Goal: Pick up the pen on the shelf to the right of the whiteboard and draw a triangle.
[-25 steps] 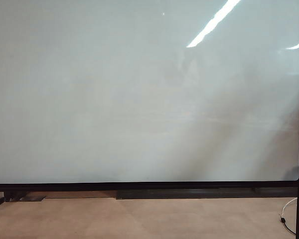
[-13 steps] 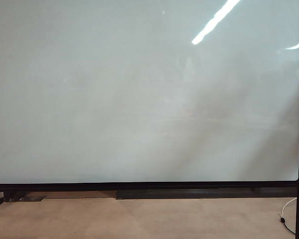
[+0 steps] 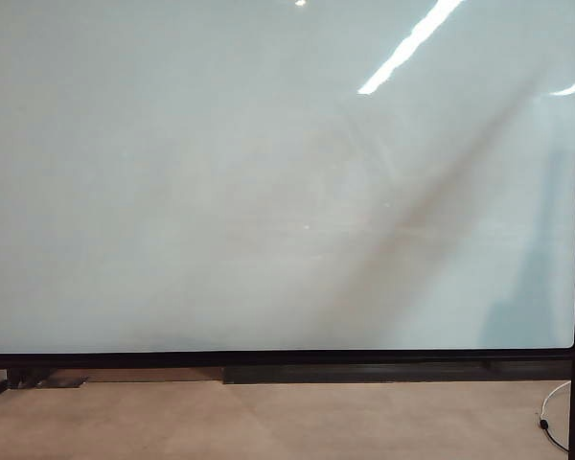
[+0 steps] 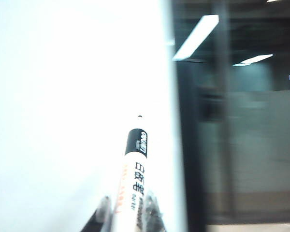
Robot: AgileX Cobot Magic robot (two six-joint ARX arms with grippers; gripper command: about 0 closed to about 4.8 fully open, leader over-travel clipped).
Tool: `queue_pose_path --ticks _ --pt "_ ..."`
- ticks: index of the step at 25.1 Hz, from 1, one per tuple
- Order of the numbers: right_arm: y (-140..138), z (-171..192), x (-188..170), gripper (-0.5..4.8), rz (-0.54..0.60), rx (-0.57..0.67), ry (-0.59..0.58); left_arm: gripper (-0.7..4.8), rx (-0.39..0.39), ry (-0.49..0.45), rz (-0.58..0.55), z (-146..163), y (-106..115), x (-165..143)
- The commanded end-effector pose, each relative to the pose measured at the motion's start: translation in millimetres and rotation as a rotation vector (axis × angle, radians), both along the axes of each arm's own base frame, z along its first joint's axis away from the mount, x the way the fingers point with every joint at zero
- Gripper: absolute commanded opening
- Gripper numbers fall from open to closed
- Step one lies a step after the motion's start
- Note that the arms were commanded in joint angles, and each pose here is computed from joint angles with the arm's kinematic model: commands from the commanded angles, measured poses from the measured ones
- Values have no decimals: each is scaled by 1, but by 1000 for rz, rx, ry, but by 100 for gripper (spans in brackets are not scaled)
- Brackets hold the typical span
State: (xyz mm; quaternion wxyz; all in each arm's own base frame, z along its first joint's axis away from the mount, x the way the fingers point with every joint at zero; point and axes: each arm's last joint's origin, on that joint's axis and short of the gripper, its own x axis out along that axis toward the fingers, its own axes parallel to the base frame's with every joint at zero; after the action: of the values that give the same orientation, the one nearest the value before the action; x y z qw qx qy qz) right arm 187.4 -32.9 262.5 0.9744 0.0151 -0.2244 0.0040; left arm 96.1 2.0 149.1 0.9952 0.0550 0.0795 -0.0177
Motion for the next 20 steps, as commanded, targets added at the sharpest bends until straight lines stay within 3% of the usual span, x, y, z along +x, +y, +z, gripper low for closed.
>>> queue_pose_path --ticks 1,11,20 --pt "18 4 2 -3 146 78 -12 -5 0 3 -4 0 0 0" --pt "96 24 25 -3 620 139 51 -5 0 3 -4 0 0 0" --pt "116 22 53 -3 796 240 90 -5 0 3 -4 0 0 0"
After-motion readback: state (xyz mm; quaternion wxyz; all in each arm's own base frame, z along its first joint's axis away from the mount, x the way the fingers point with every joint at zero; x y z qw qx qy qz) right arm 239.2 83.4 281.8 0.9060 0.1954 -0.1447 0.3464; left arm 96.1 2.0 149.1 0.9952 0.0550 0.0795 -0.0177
